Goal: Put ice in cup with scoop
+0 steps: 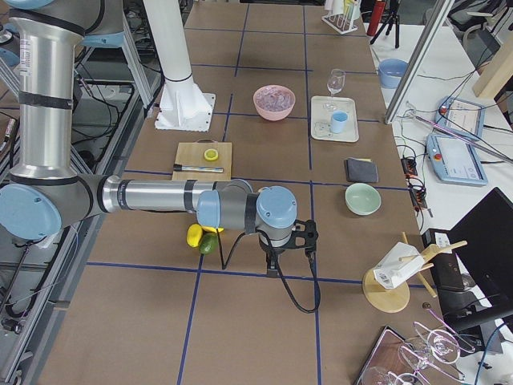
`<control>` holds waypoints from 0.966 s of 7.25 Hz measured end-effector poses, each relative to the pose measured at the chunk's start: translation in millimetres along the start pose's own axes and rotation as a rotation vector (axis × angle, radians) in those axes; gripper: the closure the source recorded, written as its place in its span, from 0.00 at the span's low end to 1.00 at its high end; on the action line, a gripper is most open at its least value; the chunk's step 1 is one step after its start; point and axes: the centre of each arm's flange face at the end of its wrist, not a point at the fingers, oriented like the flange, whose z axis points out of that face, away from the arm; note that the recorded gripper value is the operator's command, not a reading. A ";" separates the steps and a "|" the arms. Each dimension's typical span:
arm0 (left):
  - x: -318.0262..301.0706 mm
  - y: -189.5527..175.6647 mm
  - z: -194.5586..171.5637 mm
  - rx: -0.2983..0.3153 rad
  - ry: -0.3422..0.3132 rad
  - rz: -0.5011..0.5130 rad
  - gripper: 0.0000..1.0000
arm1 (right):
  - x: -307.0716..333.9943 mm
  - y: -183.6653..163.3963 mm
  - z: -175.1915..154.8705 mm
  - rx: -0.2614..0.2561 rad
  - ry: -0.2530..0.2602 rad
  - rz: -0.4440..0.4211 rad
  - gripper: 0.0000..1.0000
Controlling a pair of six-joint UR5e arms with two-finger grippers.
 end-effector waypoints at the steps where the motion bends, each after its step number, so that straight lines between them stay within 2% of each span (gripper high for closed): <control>1: 0.5 -0.5 -0.1 0.000 0.000 0.001 0.00 | -0.2 -0.2 -0.2 0.001 0.001 0.000 0.00; 7: 2.1 -2.5 -1.4 0.003 0.000 0.006 0.00 | -1.0 -1.1 -0.9 0.002 0.000 -0.002 0.00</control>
